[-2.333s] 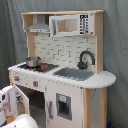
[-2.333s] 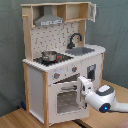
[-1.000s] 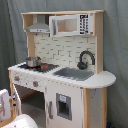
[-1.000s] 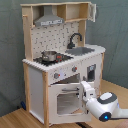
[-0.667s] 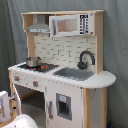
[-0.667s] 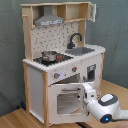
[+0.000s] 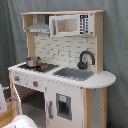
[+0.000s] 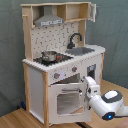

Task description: Play with the kitchen

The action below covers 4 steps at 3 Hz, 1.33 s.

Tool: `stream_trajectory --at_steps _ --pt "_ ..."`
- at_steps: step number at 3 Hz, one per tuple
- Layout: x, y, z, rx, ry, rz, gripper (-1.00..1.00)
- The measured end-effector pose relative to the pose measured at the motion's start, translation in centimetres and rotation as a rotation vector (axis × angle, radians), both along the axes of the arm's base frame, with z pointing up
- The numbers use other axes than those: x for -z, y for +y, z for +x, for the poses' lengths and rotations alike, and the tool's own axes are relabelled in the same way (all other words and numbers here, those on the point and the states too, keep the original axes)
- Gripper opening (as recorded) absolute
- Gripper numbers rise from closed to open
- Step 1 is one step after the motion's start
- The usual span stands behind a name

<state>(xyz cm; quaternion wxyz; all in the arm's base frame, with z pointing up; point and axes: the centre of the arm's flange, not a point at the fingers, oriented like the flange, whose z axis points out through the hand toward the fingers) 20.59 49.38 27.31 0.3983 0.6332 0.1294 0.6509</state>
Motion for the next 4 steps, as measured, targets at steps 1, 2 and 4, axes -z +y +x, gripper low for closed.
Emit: stream_trajectory --at_steps 1,2,4 --pt "-3.2 0.6 -1.5 -0.005 -0.029 -0.035 1.00" --pt "-5.8 1.0 -2.9 0.004 -0.030 -0.092 1.00" --pt "-9.9 1.2 -4.0 0.031 0.018 -0.242 1.00"
